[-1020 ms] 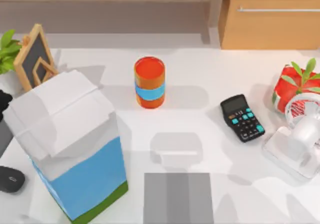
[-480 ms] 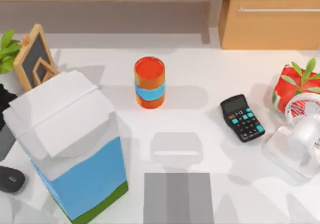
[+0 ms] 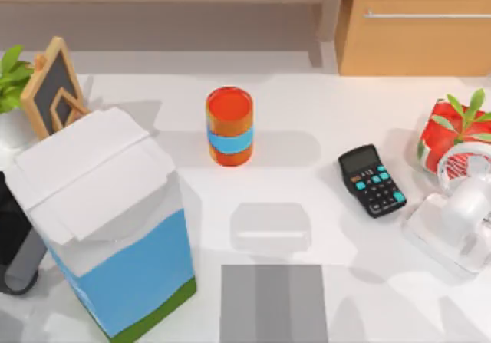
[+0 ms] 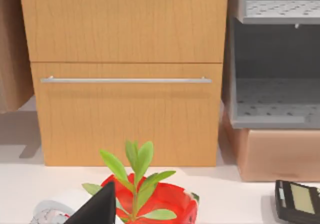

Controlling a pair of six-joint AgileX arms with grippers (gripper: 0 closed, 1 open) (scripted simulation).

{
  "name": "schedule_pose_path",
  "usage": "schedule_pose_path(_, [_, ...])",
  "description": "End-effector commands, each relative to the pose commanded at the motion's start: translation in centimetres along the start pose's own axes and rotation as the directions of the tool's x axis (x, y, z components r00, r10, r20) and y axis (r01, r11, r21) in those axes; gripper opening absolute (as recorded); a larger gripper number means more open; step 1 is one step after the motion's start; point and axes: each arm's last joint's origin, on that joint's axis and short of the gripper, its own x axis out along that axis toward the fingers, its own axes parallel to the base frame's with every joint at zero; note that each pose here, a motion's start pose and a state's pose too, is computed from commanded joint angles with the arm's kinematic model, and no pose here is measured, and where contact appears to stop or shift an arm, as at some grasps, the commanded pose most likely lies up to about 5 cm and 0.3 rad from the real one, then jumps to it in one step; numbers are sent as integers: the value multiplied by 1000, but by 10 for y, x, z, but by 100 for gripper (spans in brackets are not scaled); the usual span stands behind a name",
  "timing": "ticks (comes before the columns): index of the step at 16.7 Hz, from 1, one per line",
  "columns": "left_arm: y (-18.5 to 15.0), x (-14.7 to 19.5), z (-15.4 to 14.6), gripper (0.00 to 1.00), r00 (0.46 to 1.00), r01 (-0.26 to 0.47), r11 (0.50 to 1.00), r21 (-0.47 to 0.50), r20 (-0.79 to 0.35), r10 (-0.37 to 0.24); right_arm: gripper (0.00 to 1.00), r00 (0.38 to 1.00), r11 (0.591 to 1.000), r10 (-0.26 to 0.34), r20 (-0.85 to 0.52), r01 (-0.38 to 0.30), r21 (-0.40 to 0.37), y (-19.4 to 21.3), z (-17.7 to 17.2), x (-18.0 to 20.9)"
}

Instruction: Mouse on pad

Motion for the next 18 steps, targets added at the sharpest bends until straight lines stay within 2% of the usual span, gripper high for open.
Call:
schedule_pose_path(4, [0,0,0,100,1000,0,1000,0,0,0,100,1000,1000,0,0,0,0,0,0,0])
schedule_pose_path(17, [0,0,0,2,1000,0,1000,0,0,0,100,1000,1000,0,0,0,0,0,0,0])
schedule_pose_path(18, [0,0,0,0,1000,0,1000,0,0,0,100,1000,1000,0,0,0,0,0,0,0])
